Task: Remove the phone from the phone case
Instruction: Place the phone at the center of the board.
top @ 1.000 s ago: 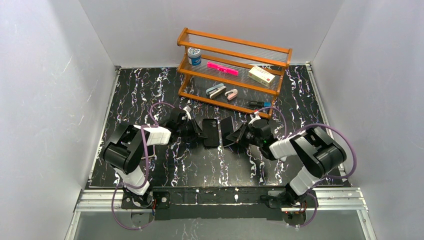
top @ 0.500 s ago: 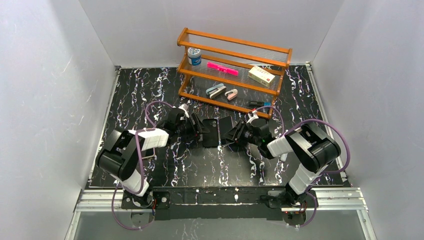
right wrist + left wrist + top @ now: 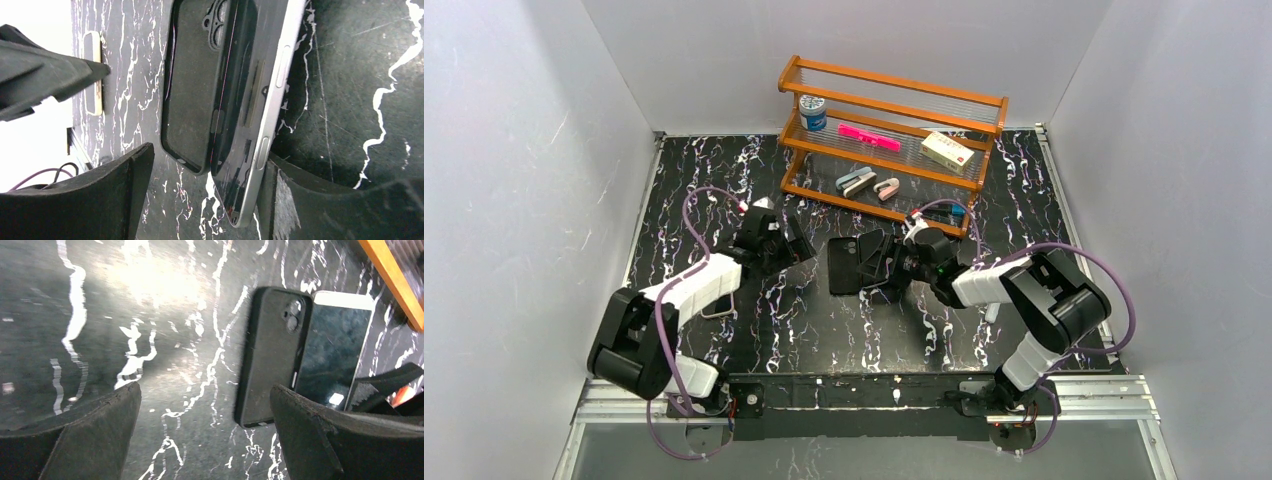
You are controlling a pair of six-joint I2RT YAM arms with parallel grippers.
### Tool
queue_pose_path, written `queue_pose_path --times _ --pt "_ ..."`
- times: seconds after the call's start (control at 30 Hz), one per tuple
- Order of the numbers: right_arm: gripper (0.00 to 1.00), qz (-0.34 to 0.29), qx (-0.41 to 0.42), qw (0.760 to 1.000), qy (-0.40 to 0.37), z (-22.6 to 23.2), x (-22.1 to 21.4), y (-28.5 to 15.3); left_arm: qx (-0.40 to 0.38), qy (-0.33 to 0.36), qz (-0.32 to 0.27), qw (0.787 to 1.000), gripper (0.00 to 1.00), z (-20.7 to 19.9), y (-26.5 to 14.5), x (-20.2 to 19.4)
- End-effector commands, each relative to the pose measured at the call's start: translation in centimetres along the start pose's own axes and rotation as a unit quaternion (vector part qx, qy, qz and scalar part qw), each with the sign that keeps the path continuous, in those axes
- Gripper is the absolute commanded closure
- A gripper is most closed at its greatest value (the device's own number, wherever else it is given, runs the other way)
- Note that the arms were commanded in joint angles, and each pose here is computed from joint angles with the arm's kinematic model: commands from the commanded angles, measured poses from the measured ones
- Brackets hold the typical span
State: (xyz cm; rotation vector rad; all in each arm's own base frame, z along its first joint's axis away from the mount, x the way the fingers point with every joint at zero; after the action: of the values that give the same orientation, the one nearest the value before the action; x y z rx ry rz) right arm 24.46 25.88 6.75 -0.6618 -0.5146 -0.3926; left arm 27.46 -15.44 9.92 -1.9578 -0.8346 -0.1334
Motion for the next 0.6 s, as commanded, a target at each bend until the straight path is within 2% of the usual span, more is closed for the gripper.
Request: queue_pose_path --times 0.0,0.2,0.4,0.57 --pt "0.20 0.087 -0.081 0.993 -0.020 -2.7 -3.8 -0.9 0.059 0.013 -0.032 0.998 0.02 1.9 -2.2 2.6" --pt "0.14 0.105 -0.158 0.979 -0.069 -4.2 -3.8 -2.0 0.101 0.018 -0.062 0.993 0.02 3.9 -4.4 5.3" --pt "0.04 0.135 -0.179 0.969 -0.100 -4.4 -4.2 -2.1 0.160 0.027 -0.084 0.983 0.02 6.6 -6.0 6.9" --pt "0.01 0.115 -0.221 0.961 -0.120 -5.0 -3.2 -3.0 0.194 0.010 -0.093 0.977 0.02 8.9 -6.8 7.3"
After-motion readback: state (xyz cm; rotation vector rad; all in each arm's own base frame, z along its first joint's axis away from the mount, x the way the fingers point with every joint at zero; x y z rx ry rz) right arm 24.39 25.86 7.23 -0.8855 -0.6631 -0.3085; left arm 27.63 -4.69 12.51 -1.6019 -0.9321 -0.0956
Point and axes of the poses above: each gripper's point midway between its finger pads, its own y axis out along the fingers, its own z axis along the line the jaws close on, x = y × z, the point moved 5 cm from there along -y, back along the fingers, and after that the axes turned 8 degrees about -y, right-handed, at the moved point
